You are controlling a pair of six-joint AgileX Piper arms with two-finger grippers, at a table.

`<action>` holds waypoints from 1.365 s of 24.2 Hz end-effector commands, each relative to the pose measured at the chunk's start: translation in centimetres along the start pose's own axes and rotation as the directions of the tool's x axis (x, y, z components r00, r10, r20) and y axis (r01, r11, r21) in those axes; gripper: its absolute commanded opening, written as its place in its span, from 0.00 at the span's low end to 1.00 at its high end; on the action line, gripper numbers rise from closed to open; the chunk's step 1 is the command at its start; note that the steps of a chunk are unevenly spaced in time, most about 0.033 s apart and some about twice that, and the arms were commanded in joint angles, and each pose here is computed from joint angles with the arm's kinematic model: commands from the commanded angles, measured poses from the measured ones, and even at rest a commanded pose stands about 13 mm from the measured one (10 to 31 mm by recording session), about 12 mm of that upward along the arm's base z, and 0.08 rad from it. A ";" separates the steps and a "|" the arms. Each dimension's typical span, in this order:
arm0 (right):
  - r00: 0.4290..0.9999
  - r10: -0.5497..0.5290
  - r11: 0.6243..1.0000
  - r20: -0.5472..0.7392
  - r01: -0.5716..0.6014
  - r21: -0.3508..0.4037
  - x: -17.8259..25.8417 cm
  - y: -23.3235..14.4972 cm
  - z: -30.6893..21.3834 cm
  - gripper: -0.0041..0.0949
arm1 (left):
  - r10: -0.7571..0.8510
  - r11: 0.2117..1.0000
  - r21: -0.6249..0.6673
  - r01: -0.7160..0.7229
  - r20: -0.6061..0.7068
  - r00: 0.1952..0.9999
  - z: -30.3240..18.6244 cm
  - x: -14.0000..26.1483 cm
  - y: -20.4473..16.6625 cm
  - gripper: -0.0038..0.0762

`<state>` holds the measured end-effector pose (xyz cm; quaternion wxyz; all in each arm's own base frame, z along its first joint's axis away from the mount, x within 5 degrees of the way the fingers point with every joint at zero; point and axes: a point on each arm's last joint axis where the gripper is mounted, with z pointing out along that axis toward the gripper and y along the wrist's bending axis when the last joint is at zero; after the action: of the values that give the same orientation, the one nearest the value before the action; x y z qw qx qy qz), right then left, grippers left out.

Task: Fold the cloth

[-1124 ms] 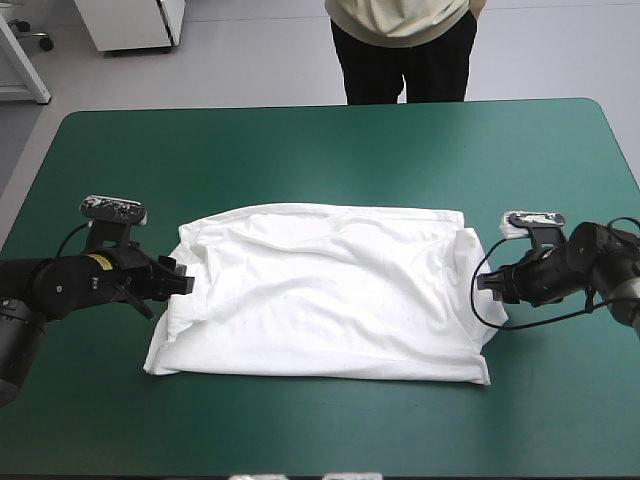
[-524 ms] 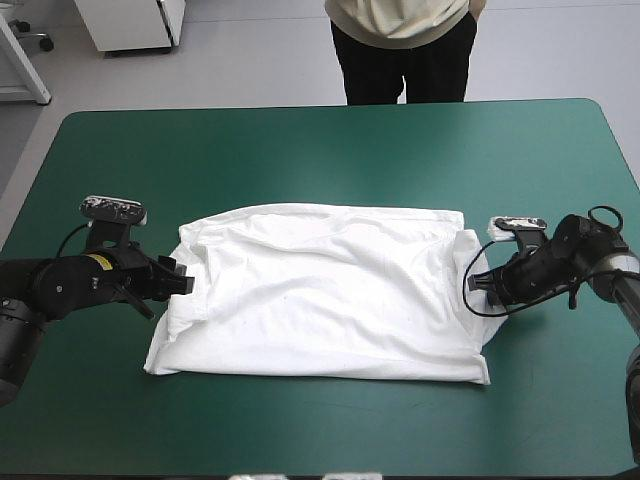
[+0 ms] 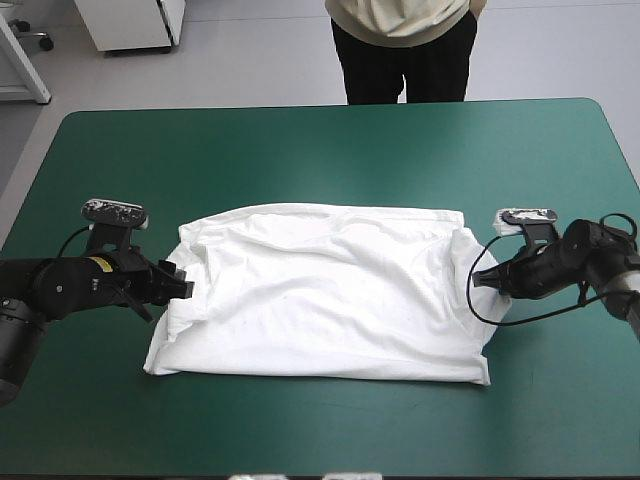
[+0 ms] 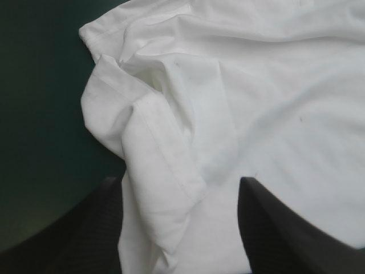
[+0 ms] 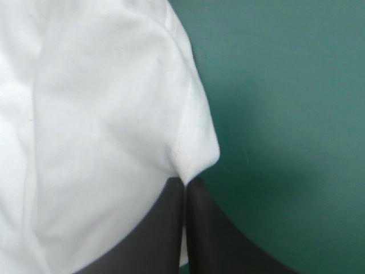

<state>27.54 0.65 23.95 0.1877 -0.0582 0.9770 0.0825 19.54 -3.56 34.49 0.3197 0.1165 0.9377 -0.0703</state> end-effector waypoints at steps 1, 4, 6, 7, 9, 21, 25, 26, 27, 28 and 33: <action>0.994 -0.035 0.999 0.101 0.032 0.033 -0.1 0.6 -3.7 0.03 | 0.003 1.000 -0.002 -0.003 0.086 0.996 -1.2 -1.0 -0.1 0.57; 0.992 -0.024 1.000 0.121 0.023 0.008 0.2 1.1 -4.7 0.03 | 0.021 1.000 -0.003 -0.021 0.086 0.996 -1.2 -1.0 -0.1 0.57; 0.992 -0.054 0.996 0.111 0.061 -0.059 0.4 2.6 -4.9 0.03 | 0.024 1.000 0.000 -0.024 0.079 0.997 -1.7 -1.2 -0.2 0.57; 0.992 -0.074 0.993 0.106 0.083 -0.085 0.5 3.3 -4.8 0.03 | 0.025 1.000 0.000 -0.026 0.088 0.996 -1.9 -1.4 -0.2 0.57; 0.986 -0.133 0.981 0.101 0.145 -0.126 0.5 5.5 -4.3 0.03 | 0.034 0.999 -0.002 -0.034 0.107 0.994 -2.6 -1.9 -0.3 0.57; 0.956 -0.290 0.915 0.048 0.292 -0.278 0.7 13.6 0.9 0.03 | 0.051 0.999 -0.011 -0.051 0.063 0.997 -3.2 -1.8 -0.3 0.57; 0.954 -0.301 0.915 -0.011 0.286 -0.284 0.8 14.0 3.3 0.03 | 0.059 0.998 -0.024 -0.058 0.058 0.997 -3.2 -1.7 -0.2 0.57; 0.948 -0.318 0.911 -0.018 0.300 -0.284 0.9 14.0 3.7 0.04 | 0.059 0.998 -0.024 -0.058 0.056 0.997 -3.2 -1.7 -0.2 0.57; 0.945 -0.325 0.909 -0.026 0.305 -0.284 0.9 14.0 4.0 0.06 | 0.059 0.998 -0.023 -0.058 0.053 0.997 -3.2 -1.7 -0.2 0.57; 0.942 -0.336 0.905 -0.025 0.315 -0.284 0.9 14.0 4.1 0.12 | 0.059 0.998 -0.023 -0.058 0.050 0.997 -3.2 -1.7 -0.2 0.57; 0.936 -0.350 0.896 0.036 0.346 -0.277 0.2 14.2 2.1 0.35 | 0.060 0.998 -0.023 -0.059 0.057 0.997 -3.4 -1.6 -0.2 0.57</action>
<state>25.87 14.90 21.08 0.1291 -0.2487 0.9429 0.1802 19.01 -3.29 36.47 0.3058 0.1416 0.9402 -0.0505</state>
